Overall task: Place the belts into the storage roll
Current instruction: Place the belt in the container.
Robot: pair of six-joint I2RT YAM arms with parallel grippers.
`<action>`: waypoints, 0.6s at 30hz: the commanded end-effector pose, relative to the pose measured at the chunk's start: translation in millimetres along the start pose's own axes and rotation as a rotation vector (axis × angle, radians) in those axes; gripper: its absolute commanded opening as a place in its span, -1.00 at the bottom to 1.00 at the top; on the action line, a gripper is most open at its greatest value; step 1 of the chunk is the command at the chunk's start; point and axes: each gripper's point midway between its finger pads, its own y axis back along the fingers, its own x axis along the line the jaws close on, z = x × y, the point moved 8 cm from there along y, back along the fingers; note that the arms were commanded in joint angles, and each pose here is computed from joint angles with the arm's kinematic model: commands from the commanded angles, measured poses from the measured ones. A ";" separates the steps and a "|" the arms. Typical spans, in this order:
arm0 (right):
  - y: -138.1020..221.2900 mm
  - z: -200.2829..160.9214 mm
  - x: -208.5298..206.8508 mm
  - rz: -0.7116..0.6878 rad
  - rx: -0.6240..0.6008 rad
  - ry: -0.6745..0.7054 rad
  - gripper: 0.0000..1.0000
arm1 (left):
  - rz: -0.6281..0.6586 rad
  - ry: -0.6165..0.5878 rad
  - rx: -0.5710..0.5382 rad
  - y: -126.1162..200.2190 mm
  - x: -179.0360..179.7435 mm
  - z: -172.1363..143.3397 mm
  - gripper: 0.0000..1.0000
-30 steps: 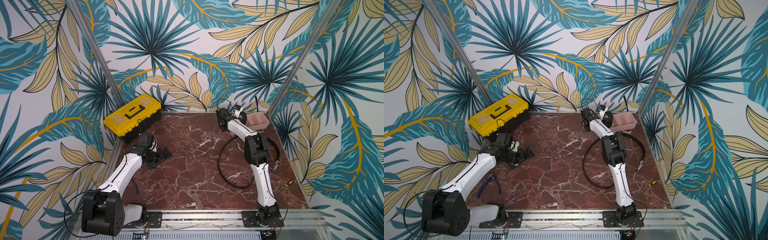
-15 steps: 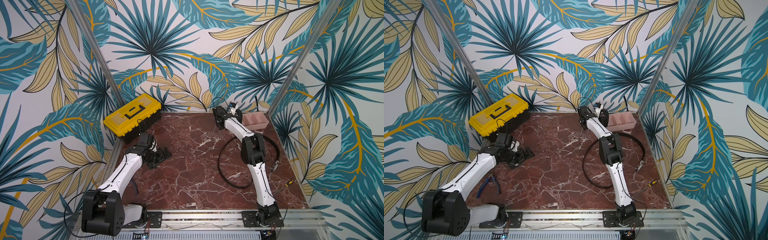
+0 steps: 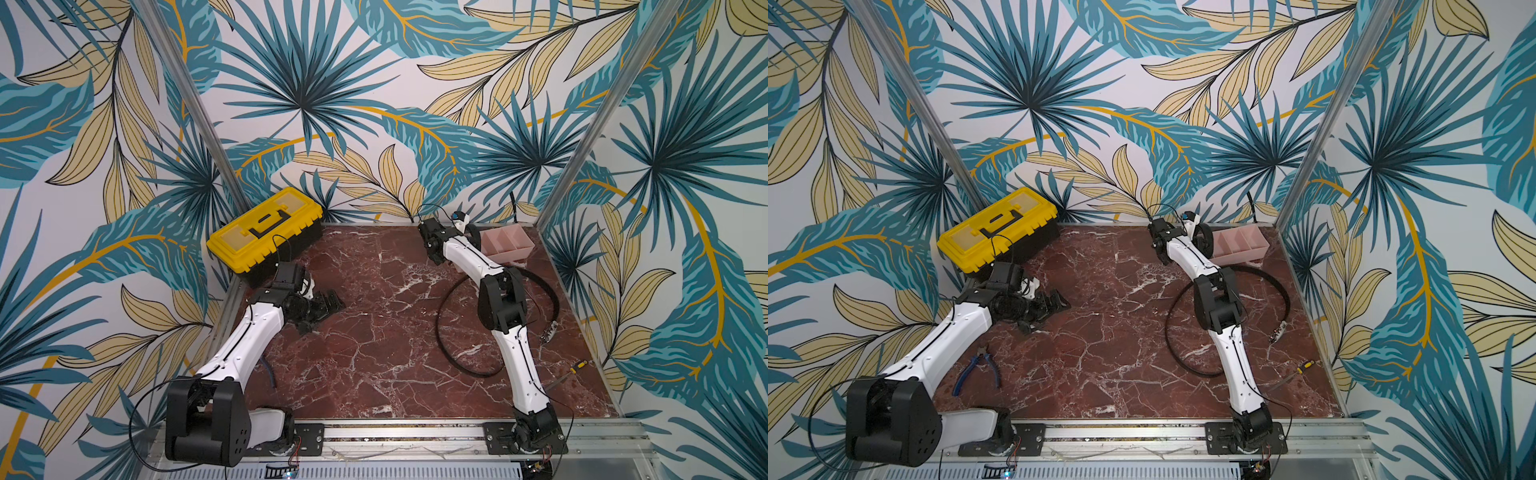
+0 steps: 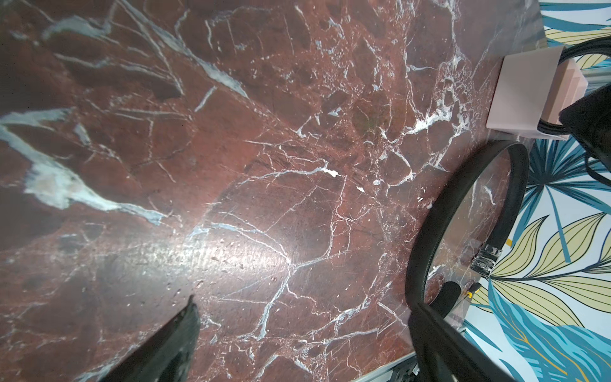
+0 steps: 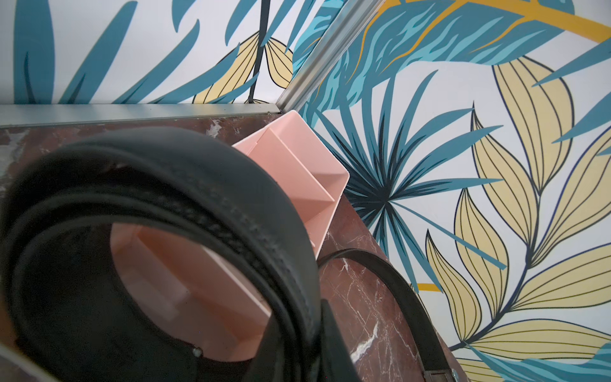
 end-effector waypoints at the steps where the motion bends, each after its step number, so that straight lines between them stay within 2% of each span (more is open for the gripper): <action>1: 5.1 -23.9 19.5 0.041 0.047 0.141 -1.00 | -0.032 -0.029 -0.018 5.0 -5.0 10.4 0.99; 10: 6.2 -13.7 27.6 0.057 0.073 0.089 -1.00 | -0.043 -0.017 -0.016 6.2 -2.6 13.3 0.99; 14: 6.6 -13.8 36.4 0.121 0.099 0.080 -1.00 | -0.044 -0.018 -0.017 6.5 -2.3 14.4 0.99; 18: 7.4 -14.7 33.9 0.128 0.114 0.059 -1.00 | -0.049 -0.018 -0.019 7.5 -2.1 14.6 0.99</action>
